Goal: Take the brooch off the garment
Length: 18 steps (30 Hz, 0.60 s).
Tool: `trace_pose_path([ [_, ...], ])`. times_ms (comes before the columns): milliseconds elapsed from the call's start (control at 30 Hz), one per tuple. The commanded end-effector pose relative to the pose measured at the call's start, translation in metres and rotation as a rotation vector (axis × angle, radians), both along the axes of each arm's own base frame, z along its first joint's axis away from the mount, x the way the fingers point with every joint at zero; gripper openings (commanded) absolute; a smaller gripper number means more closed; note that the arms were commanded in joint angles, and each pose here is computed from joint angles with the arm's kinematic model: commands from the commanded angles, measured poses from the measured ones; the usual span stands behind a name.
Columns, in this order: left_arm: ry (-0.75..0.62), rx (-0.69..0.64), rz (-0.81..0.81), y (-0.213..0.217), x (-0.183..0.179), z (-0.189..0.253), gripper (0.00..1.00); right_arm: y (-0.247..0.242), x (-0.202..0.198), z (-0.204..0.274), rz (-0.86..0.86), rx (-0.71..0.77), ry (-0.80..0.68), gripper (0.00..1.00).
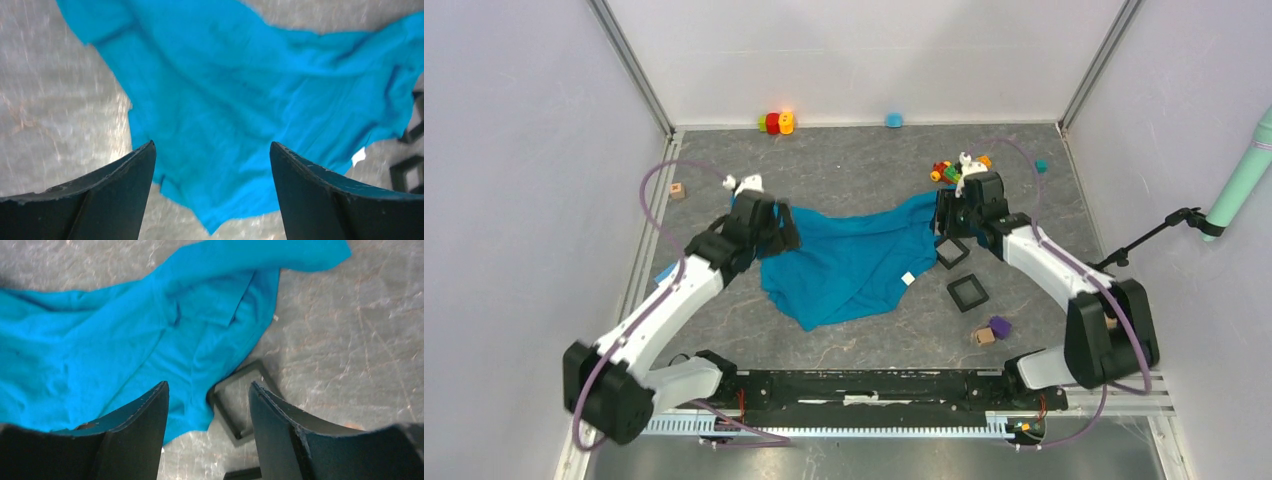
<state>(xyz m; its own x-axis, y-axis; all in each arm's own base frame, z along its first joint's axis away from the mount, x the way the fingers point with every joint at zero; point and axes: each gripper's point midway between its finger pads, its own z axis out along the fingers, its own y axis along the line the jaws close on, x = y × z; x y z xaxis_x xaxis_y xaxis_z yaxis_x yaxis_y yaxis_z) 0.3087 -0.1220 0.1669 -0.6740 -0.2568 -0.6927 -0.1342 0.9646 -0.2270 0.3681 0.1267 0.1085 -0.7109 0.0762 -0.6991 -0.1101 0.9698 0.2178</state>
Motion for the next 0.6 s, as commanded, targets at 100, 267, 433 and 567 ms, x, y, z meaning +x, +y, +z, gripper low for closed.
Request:
trace_pose_path([
  [100,0.115,-0.236,-0.073,-0.025,-0.097,-0.036,0.84,0.046,-0.050,0.022,0.221,0.045,-0.169,0.63],
  [267,0.227,-0.315,-0.113,-0.044,-0.142,-0.059,0.82,0.094,-0.094,0.004,0.484,0.034,-0.144,0.61],
  [433,0.295,-0.389,-0.038,-0.051,-0.165,-0.080,0.77,0.120,-0.125,-0.023,0.638,-0.006,-0.116,0.57],
  [567,0.319,-0.376,0.024,-0.047,-0.171,-0.098,0.76,0.137,-0.143,-0.034,0.715,0.002,-0.134,0.57],
])
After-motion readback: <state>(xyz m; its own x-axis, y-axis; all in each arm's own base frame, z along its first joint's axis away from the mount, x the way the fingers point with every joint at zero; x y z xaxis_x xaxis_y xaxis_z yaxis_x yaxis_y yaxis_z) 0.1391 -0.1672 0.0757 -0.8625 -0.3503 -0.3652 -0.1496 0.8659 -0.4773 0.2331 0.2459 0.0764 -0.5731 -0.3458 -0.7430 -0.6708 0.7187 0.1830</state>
